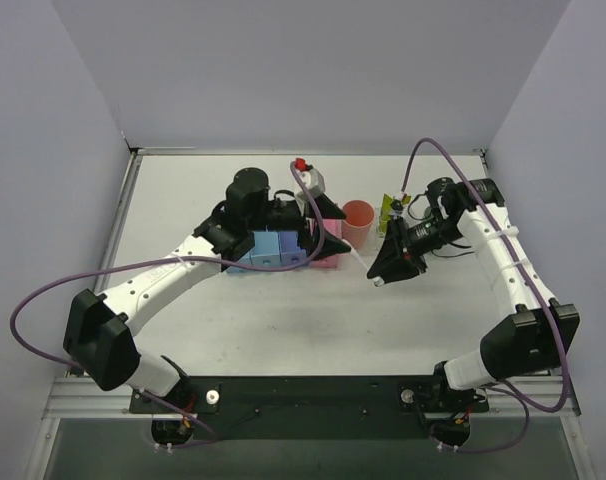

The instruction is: Prepare toiletry sets of a toothbrush and toothpaste on the tray

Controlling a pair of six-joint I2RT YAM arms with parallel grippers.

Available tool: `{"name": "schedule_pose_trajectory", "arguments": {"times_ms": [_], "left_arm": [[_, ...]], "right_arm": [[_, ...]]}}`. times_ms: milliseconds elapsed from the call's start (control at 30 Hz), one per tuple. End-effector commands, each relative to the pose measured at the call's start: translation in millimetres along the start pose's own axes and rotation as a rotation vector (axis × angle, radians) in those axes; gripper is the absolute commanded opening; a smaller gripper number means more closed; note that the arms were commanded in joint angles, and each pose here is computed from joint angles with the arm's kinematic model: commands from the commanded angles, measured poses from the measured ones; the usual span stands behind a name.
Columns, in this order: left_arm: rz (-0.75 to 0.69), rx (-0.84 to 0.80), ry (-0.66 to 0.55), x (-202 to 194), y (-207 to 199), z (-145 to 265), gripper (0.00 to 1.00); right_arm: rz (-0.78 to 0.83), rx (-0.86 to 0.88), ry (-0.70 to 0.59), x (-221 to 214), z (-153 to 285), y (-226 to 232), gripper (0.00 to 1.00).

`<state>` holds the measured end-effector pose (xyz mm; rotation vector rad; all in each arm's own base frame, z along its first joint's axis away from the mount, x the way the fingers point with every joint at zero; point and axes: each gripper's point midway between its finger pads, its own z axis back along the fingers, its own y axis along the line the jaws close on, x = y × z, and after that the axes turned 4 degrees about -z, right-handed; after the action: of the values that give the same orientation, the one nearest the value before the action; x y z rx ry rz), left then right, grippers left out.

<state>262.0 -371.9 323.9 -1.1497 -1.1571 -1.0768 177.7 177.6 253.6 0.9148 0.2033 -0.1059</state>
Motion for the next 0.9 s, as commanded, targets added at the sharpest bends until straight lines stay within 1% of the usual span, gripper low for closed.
{"name": "schedule_pose_trajectory", "arguments": {"times_ms": [0,67,167,400,533,733,867], "left_arm": [[-0.106,-0.179,0.056,-5.1,-61.8,-5.3,0.95],[-0.119,-0.217,0.072,-13.2,-77.3,-10.5,0.95],[-0.124,-0.242,0.076,-16.2,-88.6,-12.5,0.95],[-0.109,-0.28,0.088,-24.1,-104.0,-8.7,0.95],[-0.097,-0.294,0.079,-27.3,-109.0,-6.7,0.93],[-0.086,-0.311,0.088,-31.3,-116.8,-7.7,0.84],[-0.062,-0.321,0.105,-35.0,-119.1,-8.9,0.74]], "right_arm": [[-0.043,0.068,0.1,-44.5,-4.5,12.1,0.0],[-0.026,0.066,0.114,-54.7,-6.4,12.2,0.0],[-0.028,0.074,0.125,-63.8,-6.8,11.9,0.0],[-0.001,0.101,0.131,-75.6,-3.2,21.9,0.0],[0.038,0.108,0.142,-82.0,-2.5,29.2,0.0],[0.074,0.122,0.15,-85.3,-1.9,37.2,0.0],[0.094,0.134,0.149,-87.6,-0.7,41.4,0.0]]}}
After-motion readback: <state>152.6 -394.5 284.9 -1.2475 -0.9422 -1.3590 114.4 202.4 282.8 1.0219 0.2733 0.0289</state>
